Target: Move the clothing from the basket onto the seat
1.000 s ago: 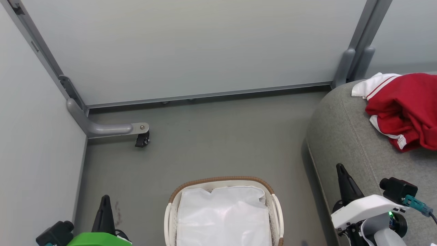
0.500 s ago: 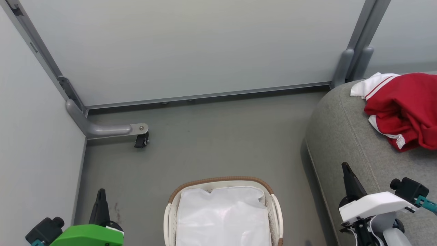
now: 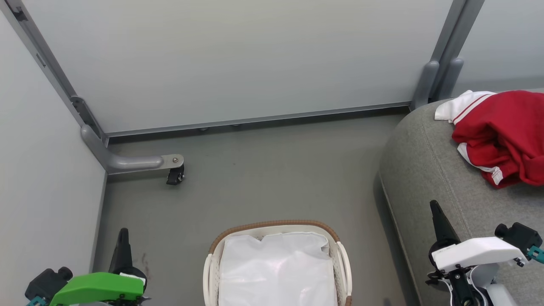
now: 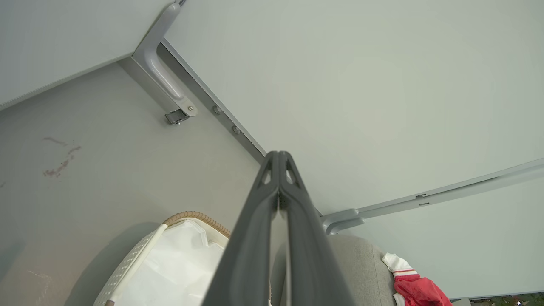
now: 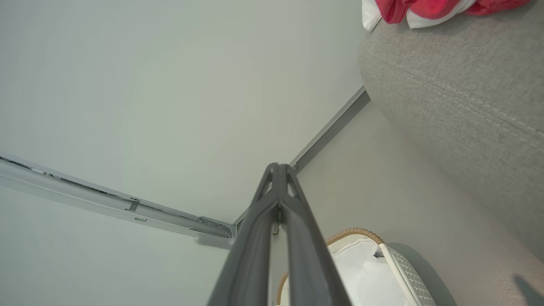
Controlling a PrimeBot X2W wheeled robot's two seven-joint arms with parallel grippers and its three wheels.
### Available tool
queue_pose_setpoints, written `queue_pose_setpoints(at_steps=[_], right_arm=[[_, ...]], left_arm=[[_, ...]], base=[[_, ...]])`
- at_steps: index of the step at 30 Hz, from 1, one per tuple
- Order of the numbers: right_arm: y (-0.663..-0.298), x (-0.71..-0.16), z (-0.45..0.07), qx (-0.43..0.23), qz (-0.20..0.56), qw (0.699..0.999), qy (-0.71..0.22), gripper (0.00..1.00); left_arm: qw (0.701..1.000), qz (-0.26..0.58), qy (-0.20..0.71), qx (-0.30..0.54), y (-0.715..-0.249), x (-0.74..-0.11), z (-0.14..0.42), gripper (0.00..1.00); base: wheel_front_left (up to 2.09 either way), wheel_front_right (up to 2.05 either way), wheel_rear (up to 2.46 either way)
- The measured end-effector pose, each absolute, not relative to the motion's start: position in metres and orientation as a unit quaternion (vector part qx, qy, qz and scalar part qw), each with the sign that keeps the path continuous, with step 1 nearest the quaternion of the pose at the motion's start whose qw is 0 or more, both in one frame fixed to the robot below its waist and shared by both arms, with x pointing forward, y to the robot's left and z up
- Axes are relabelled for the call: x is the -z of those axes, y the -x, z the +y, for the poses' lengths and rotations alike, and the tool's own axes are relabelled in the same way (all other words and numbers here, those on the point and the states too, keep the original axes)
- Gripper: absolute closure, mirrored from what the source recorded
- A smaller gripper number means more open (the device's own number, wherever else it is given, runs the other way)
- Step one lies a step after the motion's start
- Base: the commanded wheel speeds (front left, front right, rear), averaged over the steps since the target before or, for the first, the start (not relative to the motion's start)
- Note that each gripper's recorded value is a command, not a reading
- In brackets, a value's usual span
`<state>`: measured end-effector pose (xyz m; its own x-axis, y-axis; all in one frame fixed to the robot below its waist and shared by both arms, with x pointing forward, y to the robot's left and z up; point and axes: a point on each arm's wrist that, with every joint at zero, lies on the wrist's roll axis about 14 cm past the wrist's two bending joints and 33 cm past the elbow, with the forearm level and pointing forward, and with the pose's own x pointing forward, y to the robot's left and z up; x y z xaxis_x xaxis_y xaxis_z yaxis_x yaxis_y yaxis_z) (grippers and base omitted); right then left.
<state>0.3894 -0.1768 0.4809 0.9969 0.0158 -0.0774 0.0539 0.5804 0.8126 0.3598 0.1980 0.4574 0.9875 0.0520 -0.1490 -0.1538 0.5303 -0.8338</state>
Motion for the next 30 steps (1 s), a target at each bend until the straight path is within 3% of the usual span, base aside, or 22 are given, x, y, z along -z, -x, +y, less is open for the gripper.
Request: queue_pose_setpoints(at_steps=[30], right_arm=[[-0.389,-0.489,-0.188,0.017,0.028,0.810,-0.585,1.00]], left_arm=[[0.801,0.032,0.596,-0.044,-0.373,-0.476,0.200,1.00]], base=[[0.00,0.00,0.00]])
